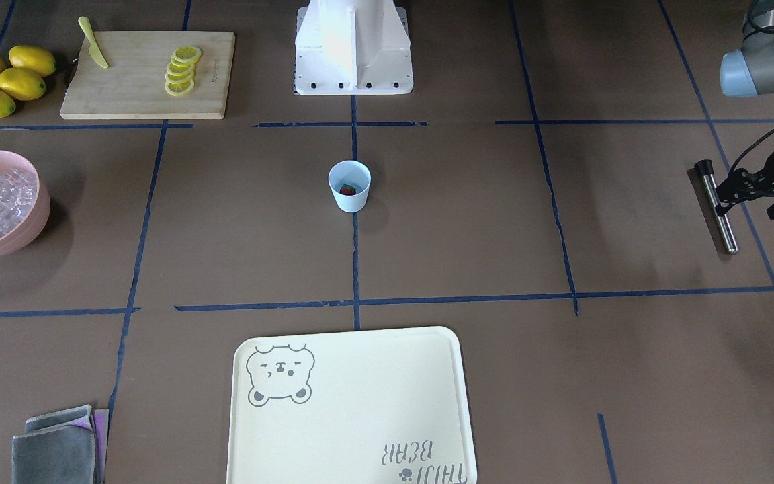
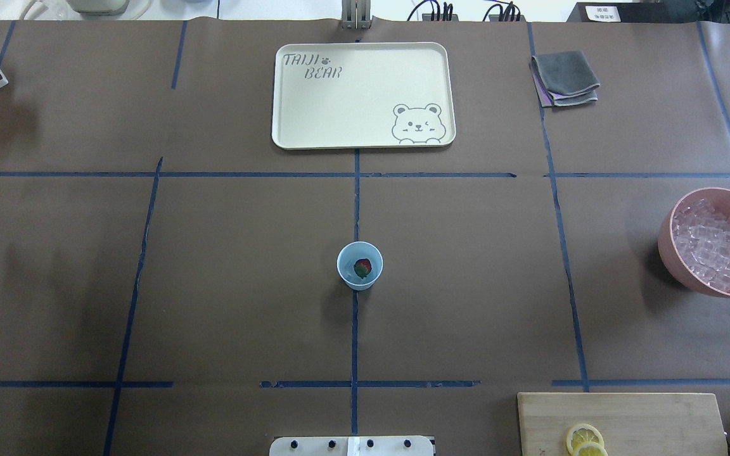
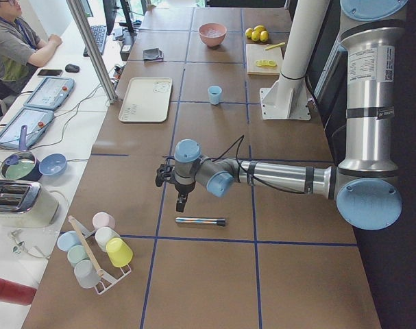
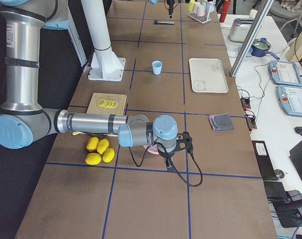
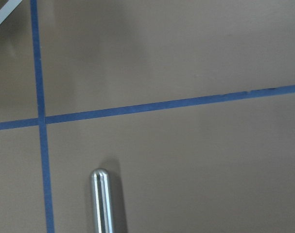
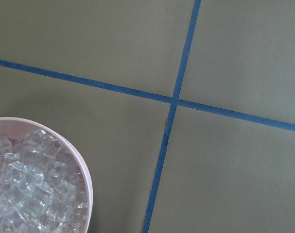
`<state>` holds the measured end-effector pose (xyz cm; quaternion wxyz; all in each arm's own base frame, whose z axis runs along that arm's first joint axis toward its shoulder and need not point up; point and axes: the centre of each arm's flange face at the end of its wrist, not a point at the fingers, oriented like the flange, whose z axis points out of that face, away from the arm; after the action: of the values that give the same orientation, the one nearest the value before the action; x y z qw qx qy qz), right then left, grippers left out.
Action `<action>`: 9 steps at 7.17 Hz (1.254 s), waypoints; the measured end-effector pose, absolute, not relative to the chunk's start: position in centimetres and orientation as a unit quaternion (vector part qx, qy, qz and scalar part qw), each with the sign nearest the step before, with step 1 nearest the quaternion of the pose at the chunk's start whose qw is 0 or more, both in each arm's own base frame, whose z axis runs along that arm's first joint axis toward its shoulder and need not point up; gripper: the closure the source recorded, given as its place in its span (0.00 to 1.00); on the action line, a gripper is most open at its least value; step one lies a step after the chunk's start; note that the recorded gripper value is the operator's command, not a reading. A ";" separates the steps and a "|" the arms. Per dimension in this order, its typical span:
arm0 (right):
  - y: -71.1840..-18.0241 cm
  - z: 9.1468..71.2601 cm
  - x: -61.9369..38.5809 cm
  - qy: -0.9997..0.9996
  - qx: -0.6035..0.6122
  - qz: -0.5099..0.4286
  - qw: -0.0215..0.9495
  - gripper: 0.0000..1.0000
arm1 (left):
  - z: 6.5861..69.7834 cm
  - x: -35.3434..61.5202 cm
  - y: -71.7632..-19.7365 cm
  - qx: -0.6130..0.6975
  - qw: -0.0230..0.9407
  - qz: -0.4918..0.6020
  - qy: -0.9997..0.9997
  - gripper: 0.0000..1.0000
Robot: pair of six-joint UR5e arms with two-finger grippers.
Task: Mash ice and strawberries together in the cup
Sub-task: 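Grasp the metal pestle upright with the left gripper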
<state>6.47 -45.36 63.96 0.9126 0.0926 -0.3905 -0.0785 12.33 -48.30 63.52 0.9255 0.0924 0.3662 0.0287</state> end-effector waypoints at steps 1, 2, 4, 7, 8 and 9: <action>-45.4 63.8 6.5 -0.391 0.093 -0.078 0.913 0.01 | 65.9 12.4 -48.4 0.092 0.926 0.027 0.365 0.00; -45.5 63.7 6.5 -0.391 0.093 -0.075 0.913 0.01 | 67.5 12.5 -48.5 0.088 0.927 0.021 0.364 0.00; -45.6 63.6 6.5 -0.391 0.093 -0.073 0.913 0.01 | 69.5 12.5 -48.3 0.082 0.925 -0.008 0.370 0.00; -45.7 63.5 6.5 -0.391 0.094 -0.073 0.913 0.01 | 69.7 13.0 -48.2 0.074 0.922 -0.040 0.377 0.00; -45.7 63.5 6.5 -0.391 0.094 -0.073 0.913 0.01 | 69.7 13.5 -48.1 0.072 0.922 -0.037 0.378 0.00; -45.7 63.6 6.5 -0.391 0.094 -0.073 0.913 0.01 | 69.7 14.2 -47.9 0.069 0.922 -0.030 0.379 0.00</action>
<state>6.47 -45.67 63.55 0.9126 0.0936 -0.3911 -0.0734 14.24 -47.87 69.69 0.9223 0.0689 0.3790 -0.0300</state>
